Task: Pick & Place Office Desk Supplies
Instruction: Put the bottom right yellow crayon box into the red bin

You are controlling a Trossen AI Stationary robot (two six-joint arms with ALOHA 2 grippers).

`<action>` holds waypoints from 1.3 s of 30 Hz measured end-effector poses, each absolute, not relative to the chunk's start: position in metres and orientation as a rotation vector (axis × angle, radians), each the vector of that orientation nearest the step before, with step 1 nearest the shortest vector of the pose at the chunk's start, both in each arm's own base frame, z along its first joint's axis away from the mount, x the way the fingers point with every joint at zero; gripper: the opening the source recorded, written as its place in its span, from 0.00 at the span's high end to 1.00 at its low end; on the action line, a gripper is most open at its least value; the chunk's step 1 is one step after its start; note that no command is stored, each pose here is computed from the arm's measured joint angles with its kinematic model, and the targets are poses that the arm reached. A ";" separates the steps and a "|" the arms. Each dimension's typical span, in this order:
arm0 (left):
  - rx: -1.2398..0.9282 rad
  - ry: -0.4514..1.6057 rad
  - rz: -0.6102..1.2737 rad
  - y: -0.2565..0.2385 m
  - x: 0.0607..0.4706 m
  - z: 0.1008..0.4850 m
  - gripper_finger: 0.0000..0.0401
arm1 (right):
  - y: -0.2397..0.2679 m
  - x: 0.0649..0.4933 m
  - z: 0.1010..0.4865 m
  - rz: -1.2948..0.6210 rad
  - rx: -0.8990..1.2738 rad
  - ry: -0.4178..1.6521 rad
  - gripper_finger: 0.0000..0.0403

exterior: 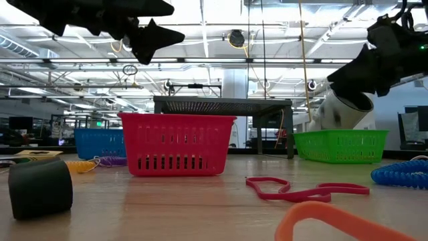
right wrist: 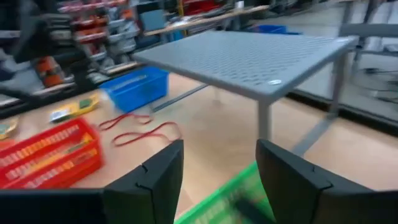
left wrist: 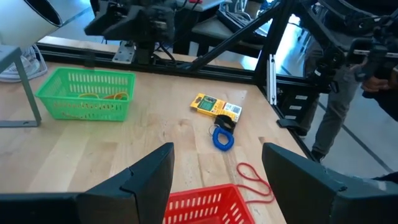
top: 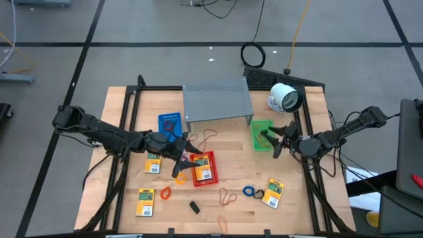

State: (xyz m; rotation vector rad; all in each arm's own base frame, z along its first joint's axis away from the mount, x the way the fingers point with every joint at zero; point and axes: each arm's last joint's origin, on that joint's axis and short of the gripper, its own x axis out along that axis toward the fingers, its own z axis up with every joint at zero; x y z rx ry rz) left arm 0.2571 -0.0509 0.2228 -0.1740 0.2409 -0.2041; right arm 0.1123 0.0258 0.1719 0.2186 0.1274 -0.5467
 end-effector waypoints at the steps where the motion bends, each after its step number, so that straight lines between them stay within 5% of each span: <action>1: -0.174 0.246 -0.204 -0.051 0.257 0.222 0.36 | 0.026 0.112 0.172 -0.556 0.238 0.120 0.54; 9: -0.175 0.247 -0.203 -0.051 0.257 0.222 0.36 | 0.028 0.114 0.174 -0.470 0.231 0.126 0.58; 18: -0.159 0.244 -0.205 -0.051 0.257 0.222 0.36 | 0.051 0.124 0.188 0.092 0.236 0.095 0.57; 30: -0.164 0.260 -0.203 -0.051 0.257 0.221 0.36 | 0.077 0.125 0.145 -0.027 0.425 0.432 0.57; 39: -0.137 0.257 -0.206 -0.051 0.257 0.221 0.36 | 0.108 0.140 0.176 0.110 0.438 0.465 0.57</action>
